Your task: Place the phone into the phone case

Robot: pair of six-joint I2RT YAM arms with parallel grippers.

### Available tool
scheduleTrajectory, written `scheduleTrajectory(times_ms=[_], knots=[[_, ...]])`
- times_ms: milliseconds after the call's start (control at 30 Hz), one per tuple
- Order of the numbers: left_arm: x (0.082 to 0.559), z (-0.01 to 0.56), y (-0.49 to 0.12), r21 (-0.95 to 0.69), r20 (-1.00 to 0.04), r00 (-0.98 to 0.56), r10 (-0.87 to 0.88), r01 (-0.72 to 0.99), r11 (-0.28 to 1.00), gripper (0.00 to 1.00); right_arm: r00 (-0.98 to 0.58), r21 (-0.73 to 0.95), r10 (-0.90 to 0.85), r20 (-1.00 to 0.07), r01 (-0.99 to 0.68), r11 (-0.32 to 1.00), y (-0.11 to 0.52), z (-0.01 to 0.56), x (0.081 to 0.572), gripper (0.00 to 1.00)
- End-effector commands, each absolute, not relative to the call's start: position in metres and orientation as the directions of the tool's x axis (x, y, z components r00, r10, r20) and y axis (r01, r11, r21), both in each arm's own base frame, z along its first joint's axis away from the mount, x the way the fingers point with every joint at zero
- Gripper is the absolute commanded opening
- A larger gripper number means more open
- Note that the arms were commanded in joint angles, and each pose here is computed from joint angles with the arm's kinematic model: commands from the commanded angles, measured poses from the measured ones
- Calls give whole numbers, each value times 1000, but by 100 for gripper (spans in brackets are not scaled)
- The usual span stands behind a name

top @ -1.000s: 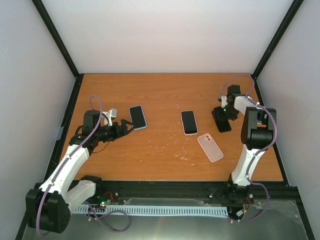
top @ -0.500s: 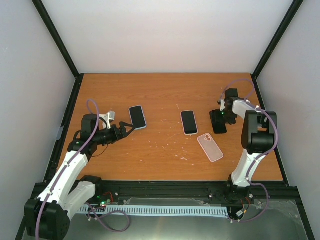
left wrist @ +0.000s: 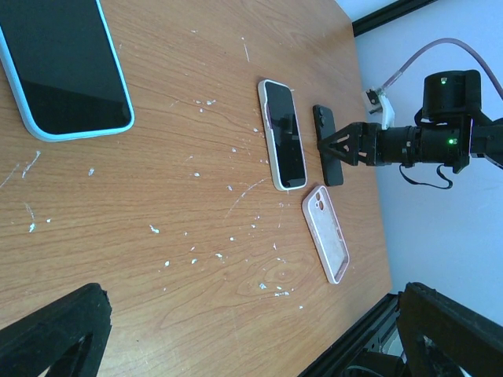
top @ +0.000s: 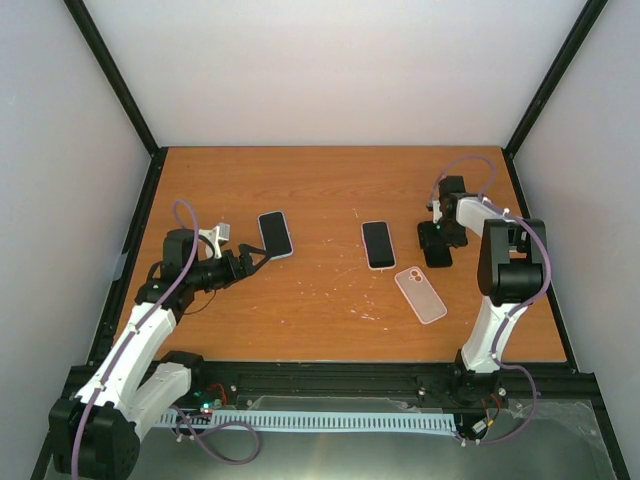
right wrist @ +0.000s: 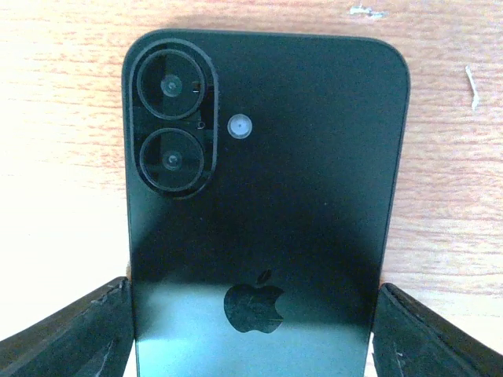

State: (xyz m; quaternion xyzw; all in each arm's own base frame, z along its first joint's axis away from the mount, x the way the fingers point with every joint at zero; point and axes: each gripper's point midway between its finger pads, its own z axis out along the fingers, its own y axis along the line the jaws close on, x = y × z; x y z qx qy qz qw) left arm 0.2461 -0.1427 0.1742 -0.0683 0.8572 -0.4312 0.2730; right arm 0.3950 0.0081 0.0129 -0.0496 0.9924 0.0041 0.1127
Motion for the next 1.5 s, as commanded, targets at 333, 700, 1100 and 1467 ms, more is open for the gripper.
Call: scheduleTrajectory(times_ms=[333, 700, 1100, 1467], knots=[[249, 185, -143, -785, -426, -829, -362, 140, 603, 100, -992, -32, -102, -72, -100, 994, 4, -23, 364, 69], [248, 172, -143, -795, -394, -839, -376, 105, 598, 99, -972, -39, -131, -193, -126, 991, 30, 13, 370, 63], [257, 156, -144, -791, -347, -862, -369, 58, 610, 90, -939, -44, -169, -300, -163, 986, 54, 49, 370, 58], [282, 169, -154, -808, -333, -879, -341, 80, 583, 79, -838, 60, -343, -424, -404, 913, 149, 82, 354, 56]])
